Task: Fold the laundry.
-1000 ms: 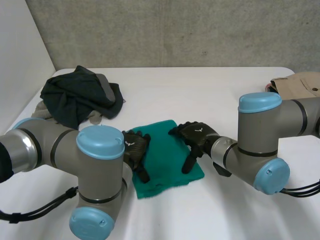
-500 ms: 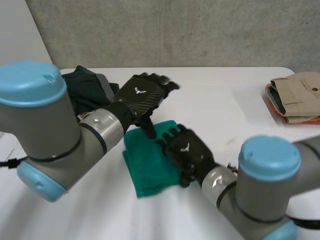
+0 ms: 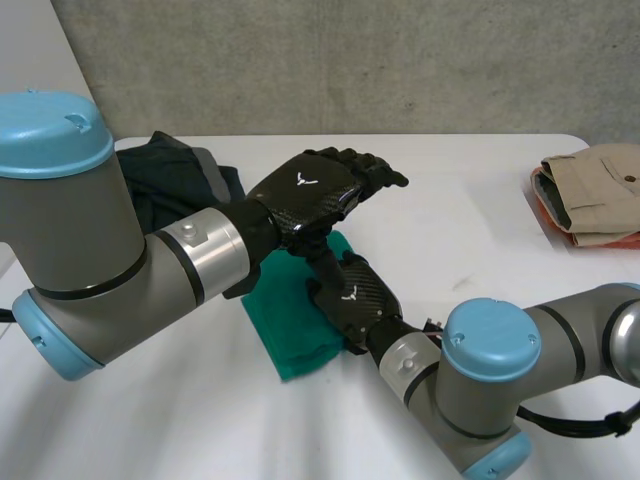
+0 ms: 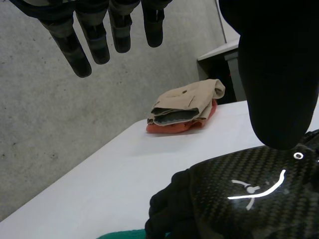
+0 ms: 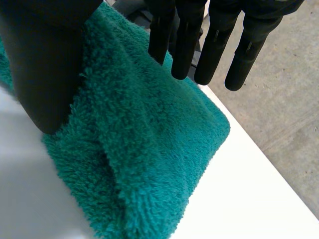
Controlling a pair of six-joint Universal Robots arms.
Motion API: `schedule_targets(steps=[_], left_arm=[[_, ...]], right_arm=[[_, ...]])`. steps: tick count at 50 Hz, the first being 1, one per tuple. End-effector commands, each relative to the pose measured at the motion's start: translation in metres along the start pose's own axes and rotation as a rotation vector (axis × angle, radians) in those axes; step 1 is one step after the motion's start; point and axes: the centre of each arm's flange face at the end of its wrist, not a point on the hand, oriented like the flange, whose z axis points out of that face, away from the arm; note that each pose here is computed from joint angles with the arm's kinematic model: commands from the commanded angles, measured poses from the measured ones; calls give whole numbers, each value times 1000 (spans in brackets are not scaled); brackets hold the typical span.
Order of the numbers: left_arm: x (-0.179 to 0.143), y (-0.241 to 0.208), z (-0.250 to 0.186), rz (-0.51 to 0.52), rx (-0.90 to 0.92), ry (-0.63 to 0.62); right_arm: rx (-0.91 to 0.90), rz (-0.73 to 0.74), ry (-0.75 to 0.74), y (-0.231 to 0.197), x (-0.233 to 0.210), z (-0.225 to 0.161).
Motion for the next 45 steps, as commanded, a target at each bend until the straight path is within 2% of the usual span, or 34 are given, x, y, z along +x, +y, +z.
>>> schedule_targets(steps=[1,11,15,22,30,32,35,37,41,45], left_arm=[[-1,-1,-1,0,2,-5],[-6,-4,-1,4,11,-18],[-15,-11,-1,14,31,-41],[-26,-42,-7,19,114,-92],[-26,-50,-7,15,136,-88],[-24,-50,-7,15,137,-85],[-23,-50,-7,16,136,-82],[-22,-49,-6,15,135,-77],[-21,-47,-5,13,131,-72],[-20,-45,-4,8,125,-69]], right_arm=[[16,0,-3,1,2,13],[76,0,44,-14,17,32],[141,7,122,-35,50,39],[290,72,344,-69,155,44],[470,74,656,-69,299,19],[513,47,749,-57,339,5],[512,28,813,-32,372,-9],[481,24,865,0,399,-21],[404,50,843,63,418,-31],[306,95,758,137,420,-40]])
